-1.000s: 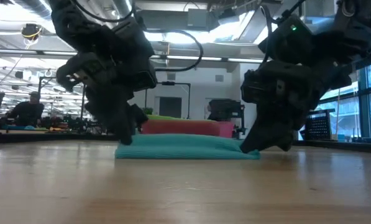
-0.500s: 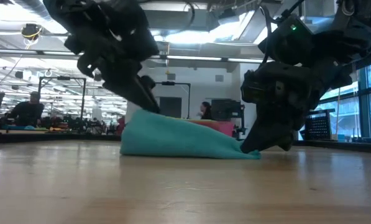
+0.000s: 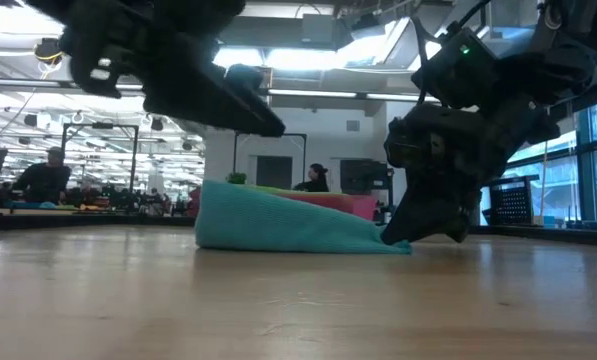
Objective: Roll microfiber towels into tight, uniform cylinder then place into a basket
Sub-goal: Roll the blue microfiber towel
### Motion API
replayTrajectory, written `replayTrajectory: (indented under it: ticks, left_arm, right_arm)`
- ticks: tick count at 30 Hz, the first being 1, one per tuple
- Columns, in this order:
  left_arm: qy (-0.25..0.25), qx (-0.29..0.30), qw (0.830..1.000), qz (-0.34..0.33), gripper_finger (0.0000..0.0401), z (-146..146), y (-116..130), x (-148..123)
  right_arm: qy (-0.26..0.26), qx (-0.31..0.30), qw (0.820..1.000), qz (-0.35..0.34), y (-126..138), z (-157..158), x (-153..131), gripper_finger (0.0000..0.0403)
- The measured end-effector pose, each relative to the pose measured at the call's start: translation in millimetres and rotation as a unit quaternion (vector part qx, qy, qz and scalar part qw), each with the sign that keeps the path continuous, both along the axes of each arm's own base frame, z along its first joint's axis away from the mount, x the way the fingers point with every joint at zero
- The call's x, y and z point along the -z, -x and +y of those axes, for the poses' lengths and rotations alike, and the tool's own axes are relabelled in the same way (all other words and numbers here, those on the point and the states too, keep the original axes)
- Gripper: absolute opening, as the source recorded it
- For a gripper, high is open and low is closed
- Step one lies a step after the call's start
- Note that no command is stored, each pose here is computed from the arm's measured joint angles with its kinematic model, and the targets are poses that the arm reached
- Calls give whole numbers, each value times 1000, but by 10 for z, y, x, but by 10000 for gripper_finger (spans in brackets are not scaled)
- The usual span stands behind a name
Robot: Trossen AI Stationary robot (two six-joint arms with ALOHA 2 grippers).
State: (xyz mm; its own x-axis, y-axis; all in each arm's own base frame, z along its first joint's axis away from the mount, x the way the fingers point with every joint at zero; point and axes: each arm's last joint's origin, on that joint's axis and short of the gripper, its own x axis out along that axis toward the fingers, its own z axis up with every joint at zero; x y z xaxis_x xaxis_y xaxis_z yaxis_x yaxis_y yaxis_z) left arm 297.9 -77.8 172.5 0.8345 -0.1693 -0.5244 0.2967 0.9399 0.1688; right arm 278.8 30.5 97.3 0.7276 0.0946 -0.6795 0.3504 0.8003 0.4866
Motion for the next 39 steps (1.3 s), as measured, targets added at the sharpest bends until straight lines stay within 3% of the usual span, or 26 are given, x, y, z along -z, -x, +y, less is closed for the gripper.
replayTrajectory:
  ticks: [6,12,16,29,34,39]
  left_arm:
    - [-59,5,998,-11,170,-181,-111,196]
    - [-85,-25,996,30,170,-29,-352,477]
    - [-106,-55,992,32,170,115,-486,523]
    - [-91,-124,988,34,167,418,-545,496]
    - [-112,-151,980,63,167,455,-506,540]
    - [-92,-157,978,103,167,442,-451,589]
  right_arm:
    - [-5,6,1000,0,0,-2,0,10]
    - [-5,6,1000,0,-1,-2,0,10]
    - [-6,5,1000,1,0,-2,1,10]
    - [-4,3,1000,1,0,-1,1,17]
    - [3,-4,1000,0,1,-1,3,23]
    - [45,-18,999,-10,-7,-11,-8,40]
